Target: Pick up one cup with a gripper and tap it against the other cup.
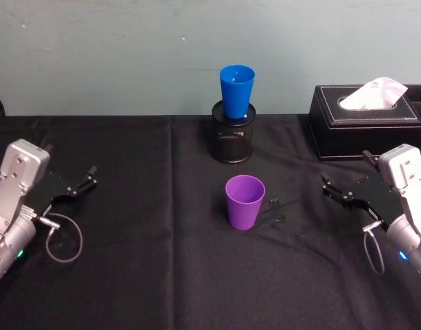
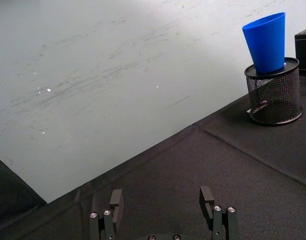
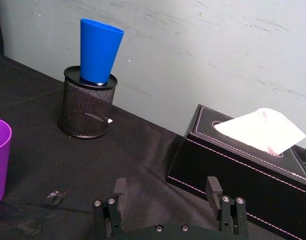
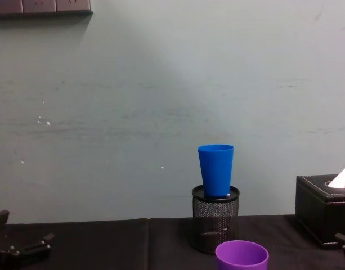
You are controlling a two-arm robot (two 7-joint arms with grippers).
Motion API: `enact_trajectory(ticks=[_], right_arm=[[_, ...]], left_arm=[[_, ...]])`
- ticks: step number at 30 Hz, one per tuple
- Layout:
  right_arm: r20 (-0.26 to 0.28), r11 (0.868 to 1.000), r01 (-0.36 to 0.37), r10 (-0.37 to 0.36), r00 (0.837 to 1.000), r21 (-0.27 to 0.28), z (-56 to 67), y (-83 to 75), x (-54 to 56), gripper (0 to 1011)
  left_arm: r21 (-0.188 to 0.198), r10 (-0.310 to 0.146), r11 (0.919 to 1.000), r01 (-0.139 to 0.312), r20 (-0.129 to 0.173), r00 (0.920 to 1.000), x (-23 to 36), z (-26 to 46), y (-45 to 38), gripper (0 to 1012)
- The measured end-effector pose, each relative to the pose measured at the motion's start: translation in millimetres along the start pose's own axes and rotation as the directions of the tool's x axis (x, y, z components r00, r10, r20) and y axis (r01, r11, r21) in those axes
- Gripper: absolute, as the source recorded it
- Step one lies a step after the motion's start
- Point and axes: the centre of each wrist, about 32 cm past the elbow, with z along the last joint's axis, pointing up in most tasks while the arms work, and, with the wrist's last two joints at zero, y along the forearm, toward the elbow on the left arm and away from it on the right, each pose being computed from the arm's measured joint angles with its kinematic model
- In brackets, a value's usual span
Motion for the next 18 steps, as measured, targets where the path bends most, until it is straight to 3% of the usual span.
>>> enact_trajectory(ticks=[12, 18], right_arm=[[0.0, 1.0, 0.001, -0.001, 1.0, 0.002, 0.1, -0.1, 0.3, 1003], [-0.015, 0.999, -0.004, 0.005, 1.0, 0.049, 6.2, -0.6, 3.7, 1003]], left_arm=[[0.0, 0.0, 1.0, 0.0, 0.0, 1.0, 0.0, 0.0, 0.0, 1000], [0.0, 0.0, 1.0, 0.0, 0.0, 1.0, 0.0, 0.0, 0.0, 1000]])
